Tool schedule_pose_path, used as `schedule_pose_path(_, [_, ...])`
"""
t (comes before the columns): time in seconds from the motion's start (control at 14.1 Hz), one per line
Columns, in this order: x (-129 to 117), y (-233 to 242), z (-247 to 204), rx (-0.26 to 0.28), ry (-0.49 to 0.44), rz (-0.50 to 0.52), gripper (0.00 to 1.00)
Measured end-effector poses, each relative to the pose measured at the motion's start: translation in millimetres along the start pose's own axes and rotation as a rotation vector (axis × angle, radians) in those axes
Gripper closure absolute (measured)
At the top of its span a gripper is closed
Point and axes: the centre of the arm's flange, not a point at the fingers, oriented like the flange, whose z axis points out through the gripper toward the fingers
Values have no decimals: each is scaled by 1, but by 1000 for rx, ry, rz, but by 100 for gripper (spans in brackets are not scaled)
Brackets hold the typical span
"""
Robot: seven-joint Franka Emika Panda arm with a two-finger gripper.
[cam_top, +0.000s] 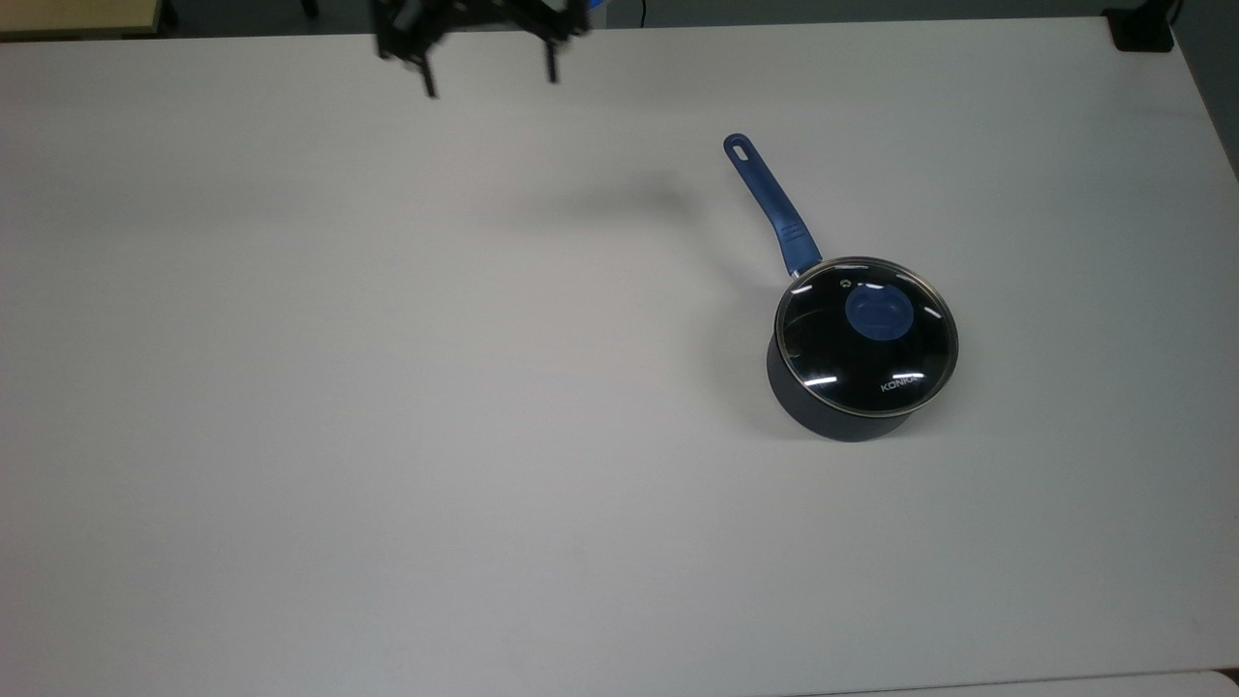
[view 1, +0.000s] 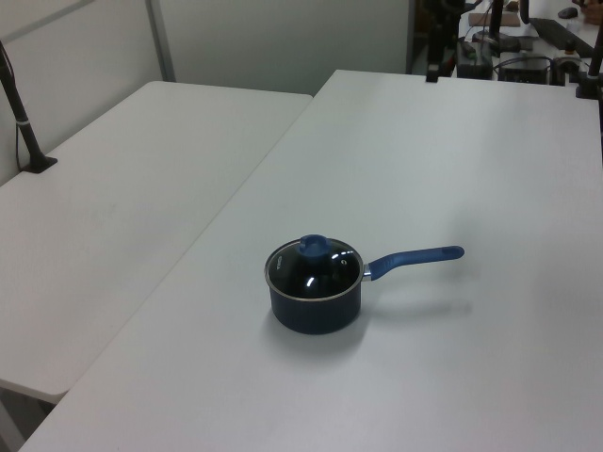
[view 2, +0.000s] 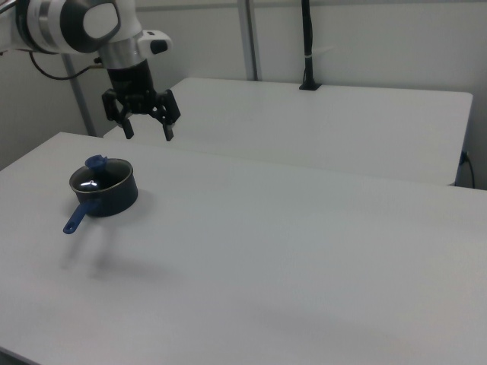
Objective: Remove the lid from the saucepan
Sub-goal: 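Move the gripper toward the saucepan's glass lid, then lower the open gripper over the blue knob of the lid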
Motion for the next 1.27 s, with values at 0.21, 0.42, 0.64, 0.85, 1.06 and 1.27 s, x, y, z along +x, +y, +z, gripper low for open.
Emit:
schedule_pose_path(0.21, [18, -46, 14, 8, 14, -36, 0])
schedule_pose_path(0.42, [35, -95, 33, 27, -1, -12, 0])
schedule_pose_path(0.64, [67, -173, 59, 52, 38, 216, 0])
schedule_pose_path(0.85, [91, -230, 92, 75, 82, 392, 0])
schedule_pose_path(1.06, [109, -274, 128, 80, 128, 484, 0])
schedule_pose_path(1.27, [117, -307, 154, 59, 182, 501, 0])
